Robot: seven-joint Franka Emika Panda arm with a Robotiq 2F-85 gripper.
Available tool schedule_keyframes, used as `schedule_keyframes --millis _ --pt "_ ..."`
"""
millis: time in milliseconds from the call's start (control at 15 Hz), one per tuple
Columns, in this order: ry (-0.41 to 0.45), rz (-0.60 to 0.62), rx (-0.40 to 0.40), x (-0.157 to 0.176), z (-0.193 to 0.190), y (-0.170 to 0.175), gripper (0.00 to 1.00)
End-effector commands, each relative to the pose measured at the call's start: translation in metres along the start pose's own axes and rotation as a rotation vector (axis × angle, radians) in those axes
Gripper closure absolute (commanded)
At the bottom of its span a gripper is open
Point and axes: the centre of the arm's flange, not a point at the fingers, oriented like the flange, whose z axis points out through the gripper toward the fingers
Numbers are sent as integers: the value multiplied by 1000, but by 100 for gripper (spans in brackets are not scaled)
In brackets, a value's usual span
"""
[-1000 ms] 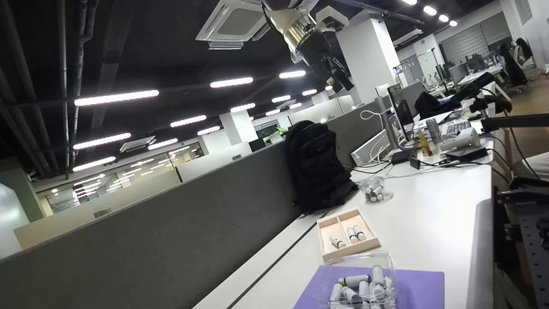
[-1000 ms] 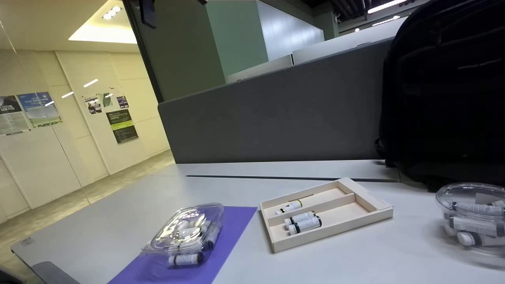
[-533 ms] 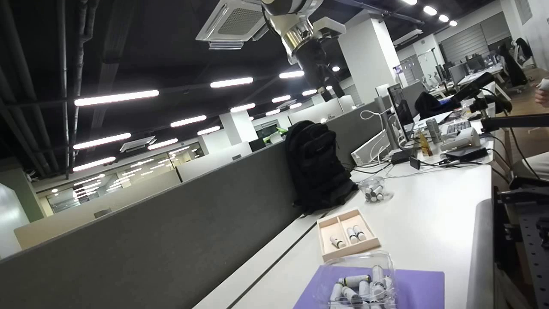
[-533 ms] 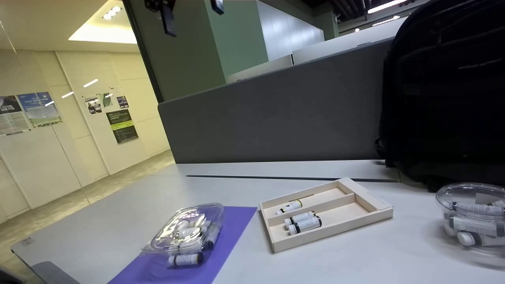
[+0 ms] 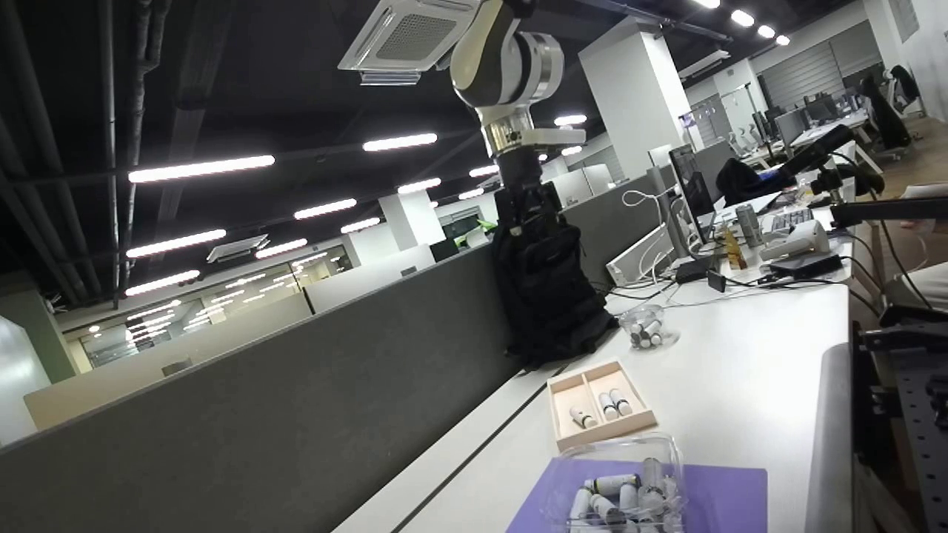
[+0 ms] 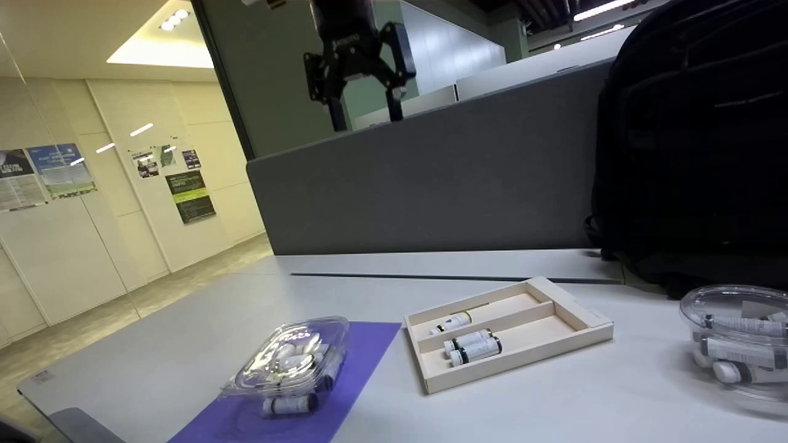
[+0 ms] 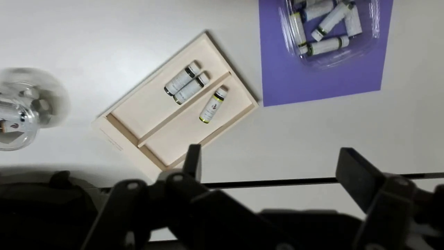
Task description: Remove a bottle from the left compartment of the tray and put it on the table
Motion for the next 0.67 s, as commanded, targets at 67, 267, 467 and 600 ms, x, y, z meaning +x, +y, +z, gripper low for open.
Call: schedule_keyframes --millis 67,267,467,600 --pt "24 65 66 37 58 -9 0" --pt "30 108 53 49 91 0 0" --pt "4 52 50 35 96 -3 0" --pt "8 49 50 36 94 -5 0"
